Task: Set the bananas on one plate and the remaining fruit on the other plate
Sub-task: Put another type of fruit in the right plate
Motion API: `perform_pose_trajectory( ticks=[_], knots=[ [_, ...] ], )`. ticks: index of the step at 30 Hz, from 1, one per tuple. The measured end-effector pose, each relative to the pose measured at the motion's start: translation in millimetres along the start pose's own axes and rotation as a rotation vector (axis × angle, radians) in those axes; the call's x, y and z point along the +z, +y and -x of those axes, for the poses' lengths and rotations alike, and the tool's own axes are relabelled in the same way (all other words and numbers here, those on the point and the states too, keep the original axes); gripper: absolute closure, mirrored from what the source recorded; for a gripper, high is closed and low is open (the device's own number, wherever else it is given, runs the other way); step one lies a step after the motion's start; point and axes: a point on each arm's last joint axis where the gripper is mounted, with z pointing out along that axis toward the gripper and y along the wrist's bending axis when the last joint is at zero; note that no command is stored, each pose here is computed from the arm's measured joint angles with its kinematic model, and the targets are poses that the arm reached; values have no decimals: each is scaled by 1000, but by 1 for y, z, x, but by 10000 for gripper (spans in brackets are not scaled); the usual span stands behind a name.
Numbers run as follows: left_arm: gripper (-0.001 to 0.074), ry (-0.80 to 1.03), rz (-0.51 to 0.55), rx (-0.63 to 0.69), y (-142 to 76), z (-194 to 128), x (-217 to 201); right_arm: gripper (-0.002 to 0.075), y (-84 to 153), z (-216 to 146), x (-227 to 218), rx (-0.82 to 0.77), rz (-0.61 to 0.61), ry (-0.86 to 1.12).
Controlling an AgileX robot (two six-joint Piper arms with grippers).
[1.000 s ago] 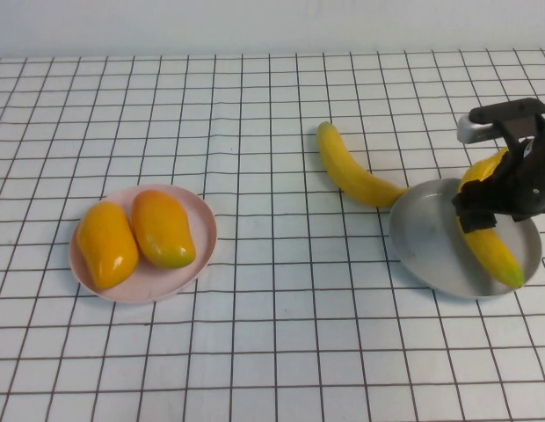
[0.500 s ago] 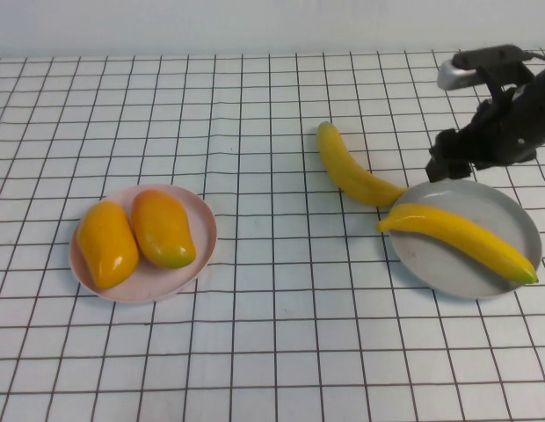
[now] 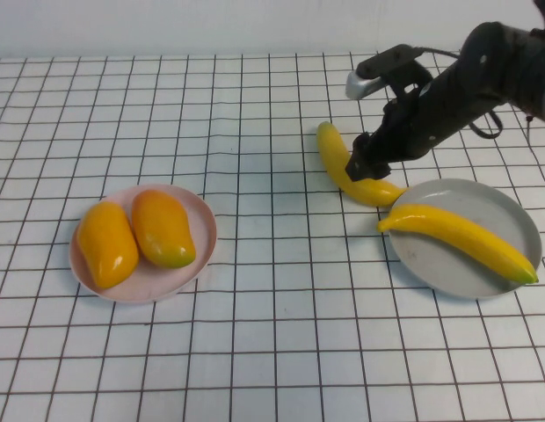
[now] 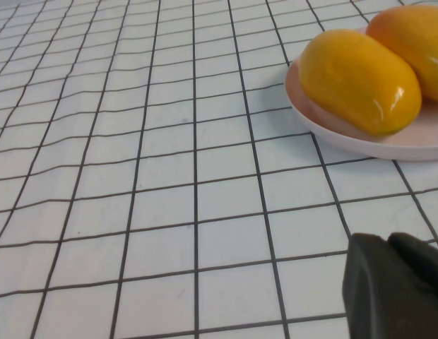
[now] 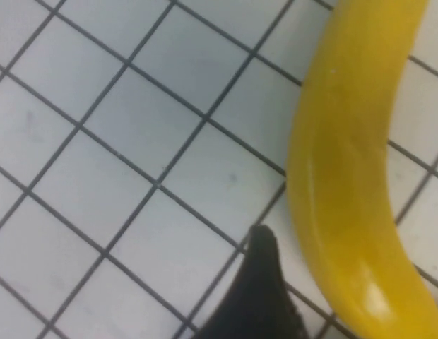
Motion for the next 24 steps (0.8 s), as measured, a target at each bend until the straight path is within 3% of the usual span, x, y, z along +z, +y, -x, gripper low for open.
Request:
perform_pose_trajectory(
  ticks=[13,15,19,24],
  knots=[
    [738,0,0,0,0,0,0,216,-10,9,64,-90,29,64],
    [738,0,0,0,0,0,0,248,-10,9,67,-98,30,79],
    [738,0,0,0,0,0,0,412,-11,13,63,-111,30,86],
    [738,0,0,0,0,0,0,405,-9,26,39,-153,26,105]
  ],
)
